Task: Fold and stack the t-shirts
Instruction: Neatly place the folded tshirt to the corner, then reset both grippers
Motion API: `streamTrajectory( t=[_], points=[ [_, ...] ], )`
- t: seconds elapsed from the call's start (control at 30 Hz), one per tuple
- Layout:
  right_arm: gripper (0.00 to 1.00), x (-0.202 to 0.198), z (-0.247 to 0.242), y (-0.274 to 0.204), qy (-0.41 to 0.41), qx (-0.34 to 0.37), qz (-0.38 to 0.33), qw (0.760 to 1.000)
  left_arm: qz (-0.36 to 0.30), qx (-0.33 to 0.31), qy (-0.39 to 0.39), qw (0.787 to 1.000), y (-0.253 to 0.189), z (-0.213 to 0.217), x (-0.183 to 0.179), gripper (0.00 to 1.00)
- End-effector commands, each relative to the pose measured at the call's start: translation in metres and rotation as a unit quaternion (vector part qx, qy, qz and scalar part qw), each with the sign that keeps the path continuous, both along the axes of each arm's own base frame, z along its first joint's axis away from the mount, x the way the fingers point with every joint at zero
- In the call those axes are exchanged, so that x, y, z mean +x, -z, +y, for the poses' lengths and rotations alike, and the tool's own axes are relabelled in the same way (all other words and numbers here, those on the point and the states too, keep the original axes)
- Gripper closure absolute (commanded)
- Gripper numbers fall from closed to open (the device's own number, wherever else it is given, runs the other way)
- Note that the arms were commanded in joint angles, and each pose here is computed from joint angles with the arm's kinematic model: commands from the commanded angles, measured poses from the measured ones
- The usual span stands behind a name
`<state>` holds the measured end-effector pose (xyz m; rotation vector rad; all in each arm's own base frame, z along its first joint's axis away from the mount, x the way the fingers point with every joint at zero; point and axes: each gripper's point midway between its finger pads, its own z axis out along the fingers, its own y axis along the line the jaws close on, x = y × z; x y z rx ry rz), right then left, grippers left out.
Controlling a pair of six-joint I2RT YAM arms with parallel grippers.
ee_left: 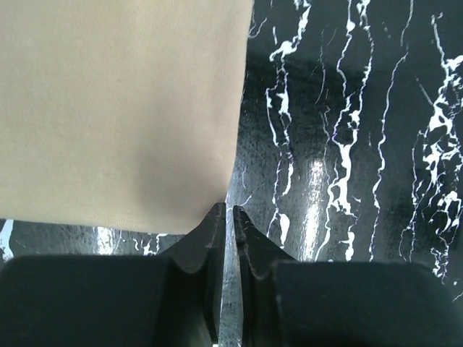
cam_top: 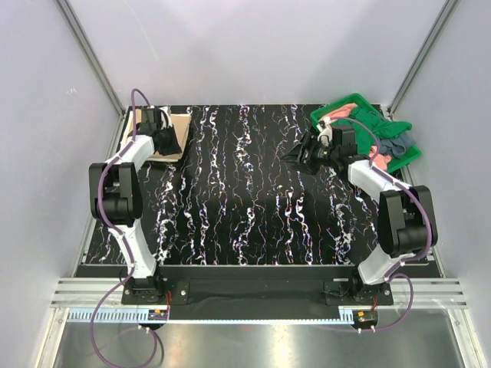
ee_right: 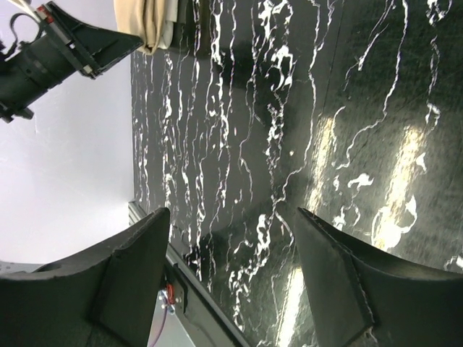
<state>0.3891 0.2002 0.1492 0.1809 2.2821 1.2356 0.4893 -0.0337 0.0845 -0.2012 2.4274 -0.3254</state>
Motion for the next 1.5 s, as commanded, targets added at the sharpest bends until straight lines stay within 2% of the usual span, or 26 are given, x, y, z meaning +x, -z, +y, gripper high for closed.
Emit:
streamTrajectory(
  t=[0.0,0.13,0.27,0.4,0.5,0.6,0.63,0.67,0.7,0.73,0.77,0.83,0.87,0.93,0.97,1.03,1.07,1.1,1.2,1.33,1.47],
  points=[
    [0.23,-0.003,-0.002,-0.047,-0.002,0.003,-0.045,0.999,-0.016,0.005,-0.013,1.000,-0.012,0.006,0.012,0.86],
    [0.23,-0.007,-0.008,-0.058,0.024,-0.003,-0.056,0.998,-0.006,0.005,-0.003,1.000,-0.004,0.004,0.020,0.87],
    [0.23,-0.010,-0.013,-0.052,0.036,-0.013,-0.039,0.998,0.045,-0.002,-0.006,0.999,0.023,0.004,0.016,0.87],
    [0.22,-0.016,-0.017,-0.055,0.045,-0.024,-0.038,0.998,0.042,-0.028,0.008,0.999,0.006,-0.007,0.014,0.87],
    [0.21,-0.021,-0.021,-0.061,0.043,-0.042,-0.030,0.998,0.005,-0.070,0.035,0.997,-0.042,-0.032,0.006,0.85],
    [0.17,-0.032,-0.027,-0.075,0.047,-0.057,-0.038,0.996,-0.047,-0.092,0.105,0.989,-0.100,-0.082,-0.017,0.84],
    [0.14,-0.035,-0.028,-0.081,0.048,-0.059,-0.042,0.996,-0.053,-0.100,0.129,0.985,-0.109,-0.097,-0.031,0.81],
    [0.11,-0.044,-0.029,-0.088,0.044,-0.060,-0.046,0.996,-0.087,-0.100,0.150,0.980,-0.139,-0.108,-0.045,0.80],
    [0.01,-0.048,-0.030,-0.092,0.042,-0.060,-0.049,0.996,-0.099,-0.102,0.182,0.973,-0.150,-0.131,-0.060,0.78],
    [0.00,-0.053,-0.030,-0.094,0.040,-0.061,-0.053,0.996,-0.105,-0.106,0.200,0.968,-0.154,-0.141,-0.075,0.76],
    [0.00,-0.059,-0.033,-0.102,0.041,-0.066,-0.073,0.994,-0.140,-0.108,0.215,0.961,-0.182,-0.149,-0.092,0.75],
    [0.01,-0.068,-0.039,-0.108,0.051,-0.076,-0.094,0.991,-0.165,-0.118,0.255,0.945,-0.192,-0.173,-0.121,0.73],
    [0.00,-0.069,-0.044,-0.110,0.059,-0.084,-0.105,0.989,-0.200,-0.128,0.269,0.933,-0.217,-0.182,-0.142,0.72],
    [0.00,-0.077,-0.046,-0.118,0.063,-0.085,-0.123,0.987,-0.240,-0.146,0.290,0.915,-0.225,-0.191,-0.160,0.66],
    [0.00,-0.079,-0.047,-0.120,0.071,-0.082,-0.122,0.987,-0.269,-0.155,0.302,0.901,-0.242,-0.192,-0.176,0.53],
    [0.00,-0.086,-0.048,-0.127,0.075,-0.075,-0.129,0.986,-0.288,-0.164,0.319,0.888,-0.243,-0.193,-0.190,0.37],
    [0.00,-0.088,-0.049,-0.129,0.083,-0.070,-0.127,0.986,-0.303,-0.163,0.326,0.880,-0.250,-0.191,-0.197,0.25],
    [0.00,-0.089,-0.049,-0.130,0.086,-0.068,-0.125,0.986,-0.307,-0.162,0.331,0.877,-0.250,-0.191,-0.201,0.01],
    [0.00,-0.094,-0.052,-0.134,0.099,-0.064,-0.132,0.984,-0.321,-0.155,0.330,0.874,-0.250,-0.186,-0.207,0.01],
    [0.00,-0.097,-0.065,-0.137,0.134,-0.077,-0.152,0.976,-0.328,-0.138,0.298,0.886,-0.233,-0.176,-0.204,0.01],
    [0.00,-0.095,-0.068,-0.133,0.143,-0.083,-0.150,0.975,-0.332,-0.135,0.304,0.883,-0.237,-0.175,-0.206,0.01]
  ],
)
